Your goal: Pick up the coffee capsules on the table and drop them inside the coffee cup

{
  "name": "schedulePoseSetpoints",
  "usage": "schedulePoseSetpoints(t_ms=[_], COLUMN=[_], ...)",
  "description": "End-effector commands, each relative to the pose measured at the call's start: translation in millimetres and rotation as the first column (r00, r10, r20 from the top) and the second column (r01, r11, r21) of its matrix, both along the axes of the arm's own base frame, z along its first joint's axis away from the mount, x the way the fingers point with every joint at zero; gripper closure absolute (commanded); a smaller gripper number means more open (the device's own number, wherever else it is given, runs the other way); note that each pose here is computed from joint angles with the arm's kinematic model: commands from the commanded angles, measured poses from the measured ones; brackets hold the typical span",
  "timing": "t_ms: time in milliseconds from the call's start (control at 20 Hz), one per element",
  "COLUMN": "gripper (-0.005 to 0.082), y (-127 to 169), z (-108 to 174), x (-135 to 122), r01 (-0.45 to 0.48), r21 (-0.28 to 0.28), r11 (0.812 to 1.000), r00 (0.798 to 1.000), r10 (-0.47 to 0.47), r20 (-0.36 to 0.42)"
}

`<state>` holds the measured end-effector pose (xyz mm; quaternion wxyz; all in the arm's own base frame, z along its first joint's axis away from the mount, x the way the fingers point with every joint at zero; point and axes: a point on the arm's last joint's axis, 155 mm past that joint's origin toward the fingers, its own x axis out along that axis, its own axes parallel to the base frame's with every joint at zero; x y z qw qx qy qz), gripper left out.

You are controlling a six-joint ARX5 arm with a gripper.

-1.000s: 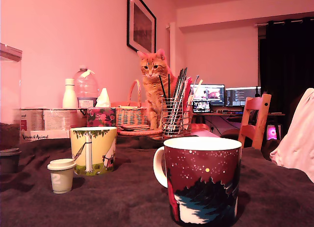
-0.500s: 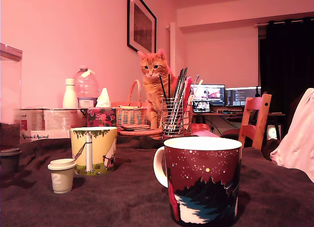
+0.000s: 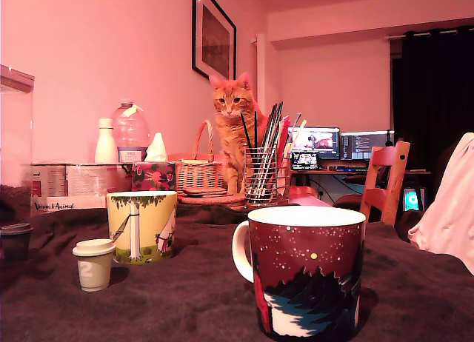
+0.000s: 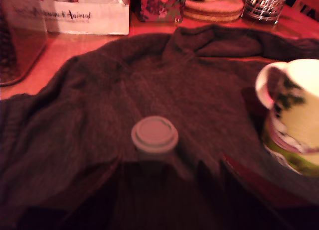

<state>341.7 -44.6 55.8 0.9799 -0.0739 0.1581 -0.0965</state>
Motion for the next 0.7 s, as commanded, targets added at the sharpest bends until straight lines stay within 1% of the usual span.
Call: schedulePoseSetpoints(t_ms=[0,650], gripper=[0.0218,0.0220], y=[-3.3,-5.5], z=[-2.9,-34.0], x=[4.7,36.9], r01=[0.015,0.021], r21=[0.001,0.000], r11=[1.000,1.000], r00=[1.000,0.999], r10=[-0.015,-0.021], r20=[0.003,-0.050])
